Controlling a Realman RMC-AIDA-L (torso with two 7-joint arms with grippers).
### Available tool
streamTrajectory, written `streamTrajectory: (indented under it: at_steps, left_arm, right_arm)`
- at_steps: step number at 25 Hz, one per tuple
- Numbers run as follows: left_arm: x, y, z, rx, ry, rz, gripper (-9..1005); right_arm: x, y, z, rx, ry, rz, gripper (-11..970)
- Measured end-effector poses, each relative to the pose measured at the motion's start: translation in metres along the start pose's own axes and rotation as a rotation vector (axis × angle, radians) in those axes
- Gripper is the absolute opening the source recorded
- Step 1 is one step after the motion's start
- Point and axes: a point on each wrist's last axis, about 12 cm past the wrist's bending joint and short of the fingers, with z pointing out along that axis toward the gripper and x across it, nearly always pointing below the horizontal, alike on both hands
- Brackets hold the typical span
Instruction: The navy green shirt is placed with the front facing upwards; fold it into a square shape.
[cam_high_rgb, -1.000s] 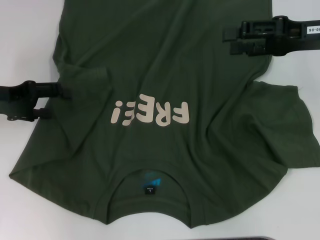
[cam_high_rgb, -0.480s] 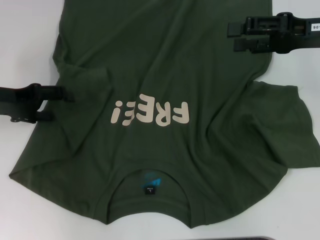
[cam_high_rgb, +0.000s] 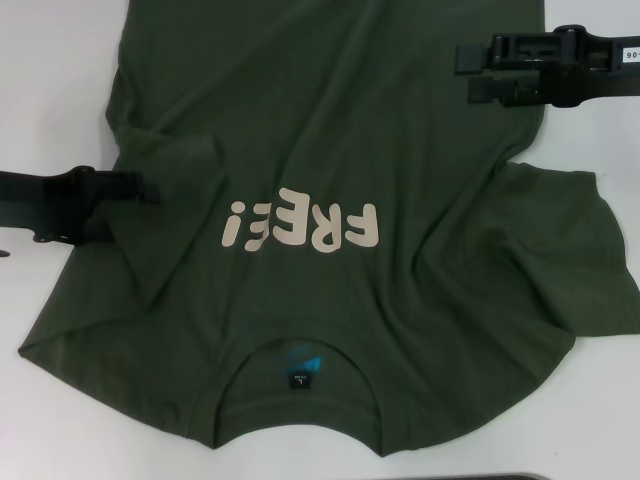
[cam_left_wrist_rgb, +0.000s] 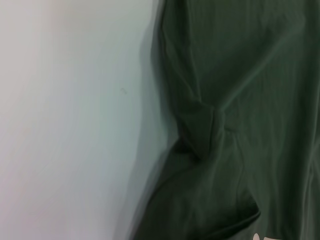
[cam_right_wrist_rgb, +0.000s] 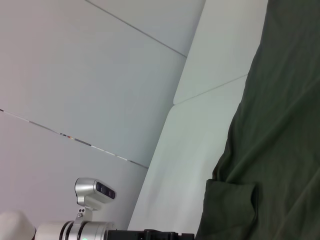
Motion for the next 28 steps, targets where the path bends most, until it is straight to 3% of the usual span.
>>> streamTrajectory:
  at_steps: [17,28]
  left_arm:
    - [0.003,-0.012,0.012,0.019,0.044,0.033,951]
    - [0.021,-0.038,0.014,0.202,0.176,0.080,950]
  right_arm:
    - [0.001,-0.001,-0.003,-0.005,-0.011,0.004,822]
    - [0.002,-0.002,-0.003,-0.003,-0.013,0.006,824]
